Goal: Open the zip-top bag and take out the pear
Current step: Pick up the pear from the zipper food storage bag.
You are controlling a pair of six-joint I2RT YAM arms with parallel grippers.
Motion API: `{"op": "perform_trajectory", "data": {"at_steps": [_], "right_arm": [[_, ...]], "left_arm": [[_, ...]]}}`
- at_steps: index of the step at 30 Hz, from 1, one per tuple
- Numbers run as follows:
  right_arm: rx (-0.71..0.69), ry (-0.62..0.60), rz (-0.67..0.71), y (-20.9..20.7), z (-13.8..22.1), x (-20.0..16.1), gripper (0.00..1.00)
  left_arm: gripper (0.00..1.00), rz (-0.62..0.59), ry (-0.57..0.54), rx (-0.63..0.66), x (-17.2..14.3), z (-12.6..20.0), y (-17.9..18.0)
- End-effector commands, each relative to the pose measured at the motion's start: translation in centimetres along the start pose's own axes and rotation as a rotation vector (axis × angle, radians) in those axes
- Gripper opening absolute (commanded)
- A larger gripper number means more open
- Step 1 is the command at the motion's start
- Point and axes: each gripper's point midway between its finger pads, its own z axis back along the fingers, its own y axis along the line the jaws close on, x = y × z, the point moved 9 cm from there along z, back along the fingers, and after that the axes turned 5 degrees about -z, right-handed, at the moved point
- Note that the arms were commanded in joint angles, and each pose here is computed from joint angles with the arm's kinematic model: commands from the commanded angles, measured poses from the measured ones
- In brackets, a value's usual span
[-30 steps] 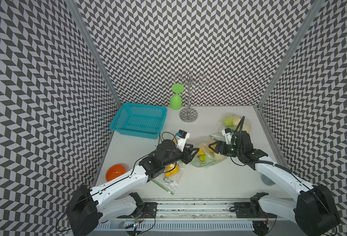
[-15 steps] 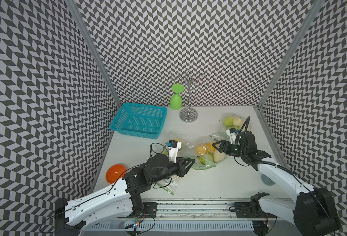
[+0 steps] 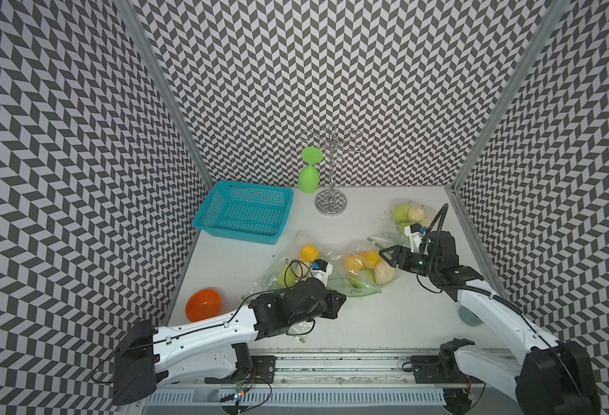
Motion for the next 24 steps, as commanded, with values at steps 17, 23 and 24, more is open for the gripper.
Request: {"op": "perform_trajectory", "data": {"at_steps": [17, 23, 24], "right_arm": [[-0.061, 0.002, 0.031, -2.0, -0.4, -1.3, 0.69], [-0.089, 0.029, 0.009, -3.6, -0.4, -3.5, 0.68], [-0.079, 0.037, 0.01, -3.6, -0.4, -3.7, 0.68]], "left_arm": [[0.18, -0.067, -0.053, -0.01, 3.8, -4.9, 1.0], [0.35, -0.096, -0.049, 0.096, 3.3, -6.7, 3.3], [0.38, -0.097, -0.043, 0.106, 3.0, -6.9, 3.8]]}}
